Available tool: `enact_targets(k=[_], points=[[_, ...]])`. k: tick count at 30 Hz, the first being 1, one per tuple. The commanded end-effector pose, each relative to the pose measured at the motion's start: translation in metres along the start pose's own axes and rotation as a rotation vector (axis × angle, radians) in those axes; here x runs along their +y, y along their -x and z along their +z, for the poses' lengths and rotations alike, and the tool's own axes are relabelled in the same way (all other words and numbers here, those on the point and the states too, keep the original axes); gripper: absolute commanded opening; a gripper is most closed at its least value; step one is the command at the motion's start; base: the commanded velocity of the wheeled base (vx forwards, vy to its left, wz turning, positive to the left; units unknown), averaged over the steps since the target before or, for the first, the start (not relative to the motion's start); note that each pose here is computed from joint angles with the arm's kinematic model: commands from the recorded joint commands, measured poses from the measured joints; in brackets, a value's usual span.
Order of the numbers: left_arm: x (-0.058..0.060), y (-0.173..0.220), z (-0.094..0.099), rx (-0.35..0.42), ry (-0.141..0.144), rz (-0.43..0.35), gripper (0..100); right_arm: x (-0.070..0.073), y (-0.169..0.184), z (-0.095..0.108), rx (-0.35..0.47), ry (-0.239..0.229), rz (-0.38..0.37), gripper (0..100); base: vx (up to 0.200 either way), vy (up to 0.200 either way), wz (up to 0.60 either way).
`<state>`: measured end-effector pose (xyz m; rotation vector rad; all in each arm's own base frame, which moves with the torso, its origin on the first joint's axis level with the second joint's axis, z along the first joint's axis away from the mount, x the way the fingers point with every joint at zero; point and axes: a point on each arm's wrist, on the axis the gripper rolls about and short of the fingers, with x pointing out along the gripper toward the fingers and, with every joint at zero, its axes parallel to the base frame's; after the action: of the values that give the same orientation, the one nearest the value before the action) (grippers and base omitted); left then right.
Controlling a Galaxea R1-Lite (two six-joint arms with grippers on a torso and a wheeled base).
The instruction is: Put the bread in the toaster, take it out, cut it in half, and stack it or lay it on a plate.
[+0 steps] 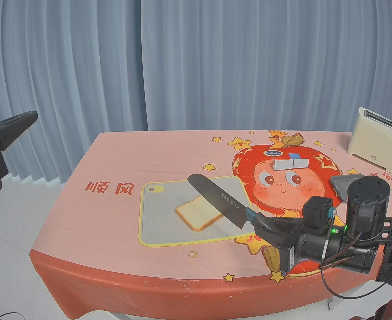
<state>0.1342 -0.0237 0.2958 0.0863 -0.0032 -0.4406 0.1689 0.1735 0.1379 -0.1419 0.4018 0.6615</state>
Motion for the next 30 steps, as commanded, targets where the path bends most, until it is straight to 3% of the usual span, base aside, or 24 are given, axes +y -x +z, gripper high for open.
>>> enact_targets(k=[1, 8, 22, 25, 30], points=[[-0.001, -0.015, -0.002, 0.014, 0.003, -0.032, 0, 0.0, 0.0, 0.0, 0.0, 0.0, 0.001, 0, 0.0, 0.0, 0.0], [-0.001, -0.029, -0.002, -0.011, 0.005, -0.053, 0, 0.0, 0.0, 0.0, 0.0, 0.0, 0.001, 0, 0.0, 0.0, 0.0], [0.003, -0.047, -0.017, 0.018, 0.013, -0.042, 0, 0.0, -0.004, -0.004, 0.021, 0.002, 0.0, 0, 0.0, 0.0, 0.0], [-0.002, -0.052, -0.021, 0.036, 0.015, -0.071, 0, 0.001, -0.005, -0.004, 0.023, 0.003, -0.002, 0, 0.0, 0.0, 0.0], [-0.012, -0.057, -0.02, -0.001, 0.007, -0.092, 0, 0.001, -0.005, -0.005, 0.024, 0.004, -0.001, 0, 0.0, 0.0, 0.0]])
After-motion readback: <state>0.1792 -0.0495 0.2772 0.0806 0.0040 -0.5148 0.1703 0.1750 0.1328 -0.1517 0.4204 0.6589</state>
